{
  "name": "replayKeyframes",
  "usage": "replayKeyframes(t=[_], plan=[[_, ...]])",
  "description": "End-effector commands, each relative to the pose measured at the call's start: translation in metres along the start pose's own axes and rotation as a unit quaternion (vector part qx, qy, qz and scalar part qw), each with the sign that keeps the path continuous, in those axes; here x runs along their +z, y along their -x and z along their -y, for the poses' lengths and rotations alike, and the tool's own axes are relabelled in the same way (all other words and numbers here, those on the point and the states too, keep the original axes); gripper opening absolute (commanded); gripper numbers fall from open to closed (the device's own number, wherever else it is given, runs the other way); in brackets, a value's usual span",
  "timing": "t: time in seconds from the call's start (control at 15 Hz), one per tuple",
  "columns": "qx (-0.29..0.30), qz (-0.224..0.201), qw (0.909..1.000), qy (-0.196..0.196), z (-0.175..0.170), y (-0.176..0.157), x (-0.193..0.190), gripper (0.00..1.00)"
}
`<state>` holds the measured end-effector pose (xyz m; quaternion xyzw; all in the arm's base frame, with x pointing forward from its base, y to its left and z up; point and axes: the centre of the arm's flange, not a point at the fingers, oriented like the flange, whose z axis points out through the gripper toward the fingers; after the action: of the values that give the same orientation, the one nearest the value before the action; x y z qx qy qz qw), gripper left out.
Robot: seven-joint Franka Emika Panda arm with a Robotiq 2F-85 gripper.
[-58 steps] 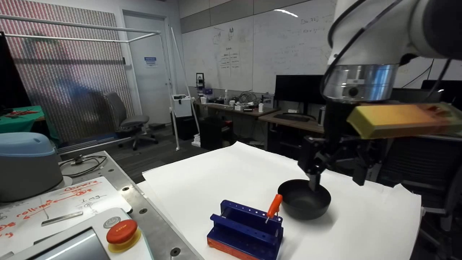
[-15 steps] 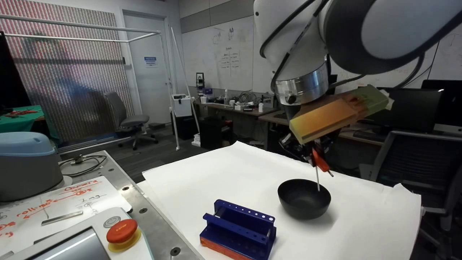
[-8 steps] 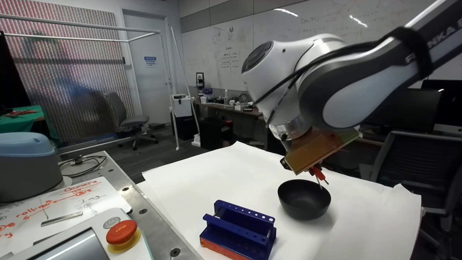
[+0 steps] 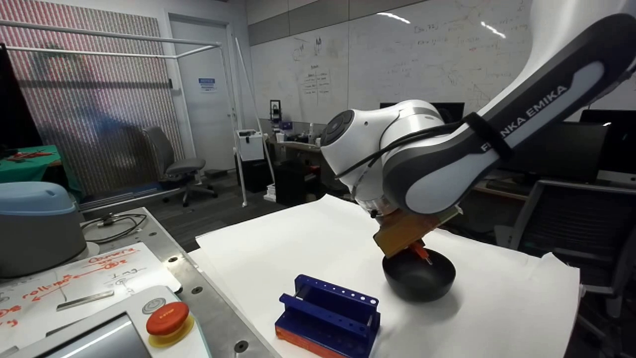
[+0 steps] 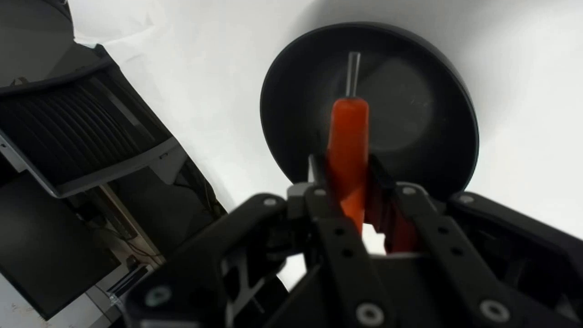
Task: Pick up the orange object and put it in the black bowl.
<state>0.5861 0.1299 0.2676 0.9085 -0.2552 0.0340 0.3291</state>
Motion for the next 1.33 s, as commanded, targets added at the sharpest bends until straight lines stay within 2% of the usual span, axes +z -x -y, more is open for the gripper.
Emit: replayKeyframes(t=[0.0,0.07,0.2,0.27,0.4,0.53,0.6,0.67,0.93,1.07,1.27], plan=[[-0.003,-0.002,1.0,0.002,0.018,-0.022,0.01,0.23],[-0.004,0.0,1.0,0.003,0.02,-0.024,0.013,0.51],[-0.004,0.003,1.0,0.003,0.022,-0.025,0.017,0.49],[-0.004,0.005,1.0,0.002,0.022,-0.025,0.018,0.54],[-0.007,0.007,1.0,-0.003,0.02,-0.023,0.019,0.69],[-0.02,0.01,0.9994,-0.026,0.018,-0.018,0.015,0.85],[-0.051,0.01,0.9967,-0.063,0.014,-0.008,0.008,0.92],[-0.065,0.008,0.9944,-0.083,0.013,-0.001,0.002,1.0],[-0.133,0.008,0.9779,-0.161,-0.001,0.032,-0.032,1.0],[-0.17,0.009,0.966,-0.194,-0.014,0.046,-0.048,1.0],[-0.233,0.019,0.9434,-0.235,-0.036,0.064,-0.069,1.0]])
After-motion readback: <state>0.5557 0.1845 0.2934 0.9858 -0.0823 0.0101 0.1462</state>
